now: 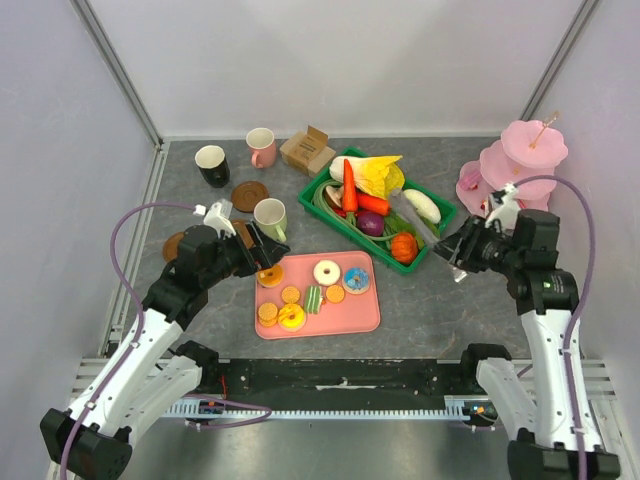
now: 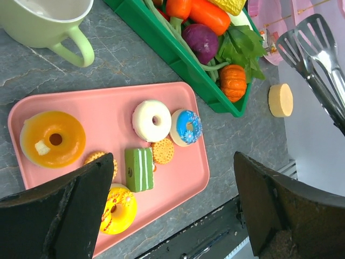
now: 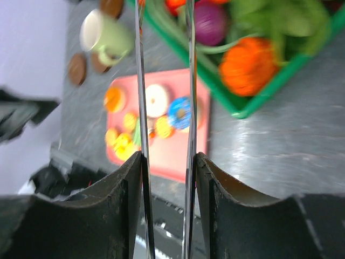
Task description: Serve the afternoon tea
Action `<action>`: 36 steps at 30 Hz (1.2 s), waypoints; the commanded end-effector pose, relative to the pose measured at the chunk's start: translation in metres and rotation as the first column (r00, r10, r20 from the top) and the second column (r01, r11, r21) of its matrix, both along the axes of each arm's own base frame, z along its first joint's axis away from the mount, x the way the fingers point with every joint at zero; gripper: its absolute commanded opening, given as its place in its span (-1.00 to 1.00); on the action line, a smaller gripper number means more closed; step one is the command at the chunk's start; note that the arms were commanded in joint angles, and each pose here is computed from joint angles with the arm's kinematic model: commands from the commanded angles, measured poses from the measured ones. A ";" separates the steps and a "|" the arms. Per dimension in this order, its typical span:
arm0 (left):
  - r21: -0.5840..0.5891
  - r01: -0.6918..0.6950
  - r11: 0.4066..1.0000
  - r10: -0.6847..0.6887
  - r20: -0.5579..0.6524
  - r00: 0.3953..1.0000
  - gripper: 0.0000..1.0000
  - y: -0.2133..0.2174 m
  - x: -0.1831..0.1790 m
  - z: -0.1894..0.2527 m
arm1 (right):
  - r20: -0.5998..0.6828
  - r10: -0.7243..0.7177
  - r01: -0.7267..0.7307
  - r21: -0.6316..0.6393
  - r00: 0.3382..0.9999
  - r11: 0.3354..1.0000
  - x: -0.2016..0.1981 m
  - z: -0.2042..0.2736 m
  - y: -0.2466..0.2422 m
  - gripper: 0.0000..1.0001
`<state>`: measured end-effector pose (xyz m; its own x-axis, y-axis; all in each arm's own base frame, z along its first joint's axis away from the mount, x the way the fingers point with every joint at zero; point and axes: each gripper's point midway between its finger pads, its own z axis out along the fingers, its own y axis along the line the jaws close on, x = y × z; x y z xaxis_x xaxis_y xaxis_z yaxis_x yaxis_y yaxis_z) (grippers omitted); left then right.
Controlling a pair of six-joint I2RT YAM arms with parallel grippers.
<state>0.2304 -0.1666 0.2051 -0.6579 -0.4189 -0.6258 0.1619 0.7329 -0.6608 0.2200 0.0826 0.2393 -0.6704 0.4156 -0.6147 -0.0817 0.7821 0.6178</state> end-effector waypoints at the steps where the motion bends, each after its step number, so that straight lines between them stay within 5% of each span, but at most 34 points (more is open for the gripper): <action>1: -0.010 -0.049 0.999 0.049 -0.011 0.999 0.95 0.005 0.003 0.006 | 0.110 0.237 -0.250 0.118 0.965 0.961 -0.012 0.037 0.067 -0.02; 6: 0.007 -0.064 0.998 0.064 -0.021 0.998 0.96 0.009 0.001 0.006 | 0.048 0.453 -0.455 0.057 0.890 0.889 -0.033 0.014 0.157 -0.03; 11: 0.026 -0.083 0.996 0.084 -0.022 0.996 0.95 0.015 -0.002 0.006 | -0.045 0.485 -0.486 -0.017 0.873 0.874 -0.049 -0.007 0.187 -0.06; 20: 0.028 -0.078 0.997 0.079 -0.028 0.996 0.95 0.017 -0.008 0.005 | -0.188 0.457 -0.464 0.012 0.869 0.886 -0.089 -0.040 0.164 -0.06; 28: 0.030 -0.077 0.997 0.079 -0.036 0.996 0.96 0.017 -0.008 0.002 | -0.324 0.504 -0.506 0.087 0.801 0.858 -0.125 -0.070 0.155 -0.05; 36: 0.034 -0.075 0.997 0.077 -0.044 0.996 0.95 0.017 -0.009 -0.002 | -0.369 0.522 -0.515 0.127 0.769 0.848 -0.127 -0.088 0.166 -0.05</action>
<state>0.2196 -0.1489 0.1900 -0.6707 -0.4221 -0.6099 0.0730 0.7808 -0.6205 0.0927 0.2350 0.1475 -0.9575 -0.0561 -0.2831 -0.2359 0.7174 0.6555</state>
